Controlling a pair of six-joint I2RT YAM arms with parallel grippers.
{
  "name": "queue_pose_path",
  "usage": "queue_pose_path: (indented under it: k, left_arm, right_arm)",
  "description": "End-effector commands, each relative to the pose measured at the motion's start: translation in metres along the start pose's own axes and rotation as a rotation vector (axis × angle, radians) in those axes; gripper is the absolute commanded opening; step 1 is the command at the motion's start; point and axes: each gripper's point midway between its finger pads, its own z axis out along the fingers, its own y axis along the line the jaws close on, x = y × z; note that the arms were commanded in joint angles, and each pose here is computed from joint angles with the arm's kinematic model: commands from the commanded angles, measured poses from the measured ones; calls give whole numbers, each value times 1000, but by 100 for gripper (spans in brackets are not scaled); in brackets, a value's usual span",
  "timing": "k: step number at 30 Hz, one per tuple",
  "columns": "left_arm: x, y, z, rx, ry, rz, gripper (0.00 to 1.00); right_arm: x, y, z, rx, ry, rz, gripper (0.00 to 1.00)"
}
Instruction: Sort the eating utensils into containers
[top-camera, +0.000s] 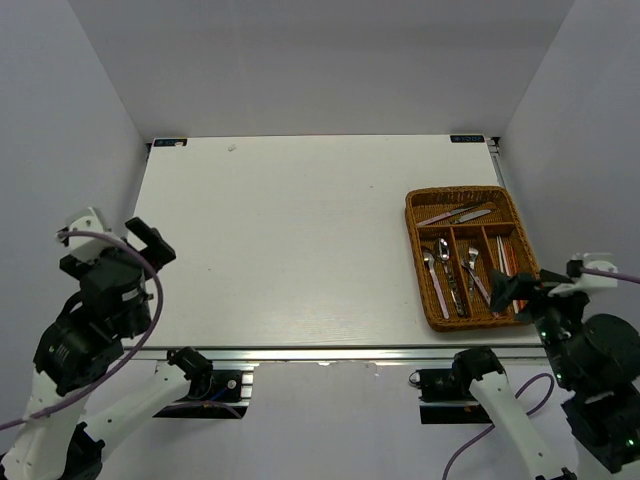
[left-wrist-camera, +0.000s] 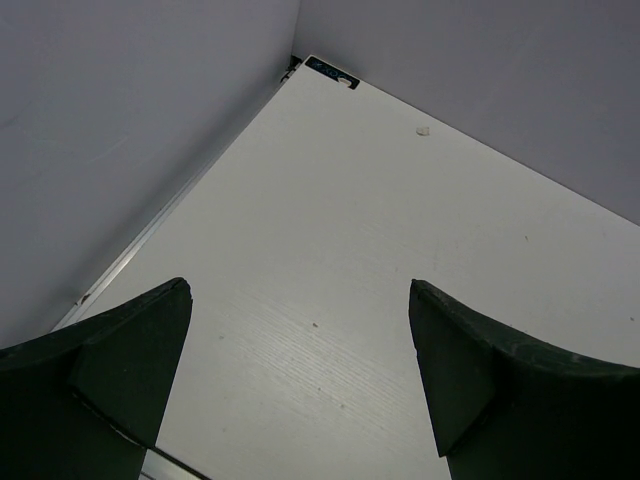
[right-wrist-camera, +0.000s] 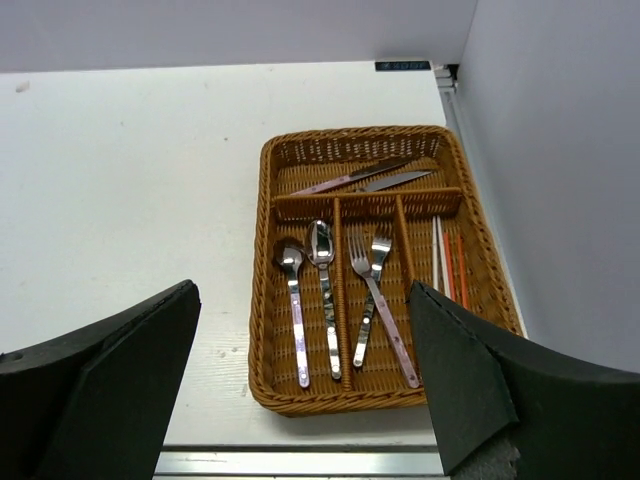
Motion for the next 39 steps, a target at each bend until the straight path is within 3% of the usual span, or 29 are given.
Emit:
queue_pose_path:
  k: [1,8,17,39]
  left_arm:
    - [3,15,-11,26,27,21,98]
    - [3,39,-26,40,27,-10,98]
    - [5,56,-29,6,3,-35,98]
    - [9,53,-26,-6,5,-34,98]
  right_arm:
    - [-8,-17,-26,48,-32,-1,89]
    - [-21,-27,-48,60,-86,8,89]
    - [-23,-20,-43,31,-79,9,89]
    - [-17,-11,-23,11,-50,7,89]
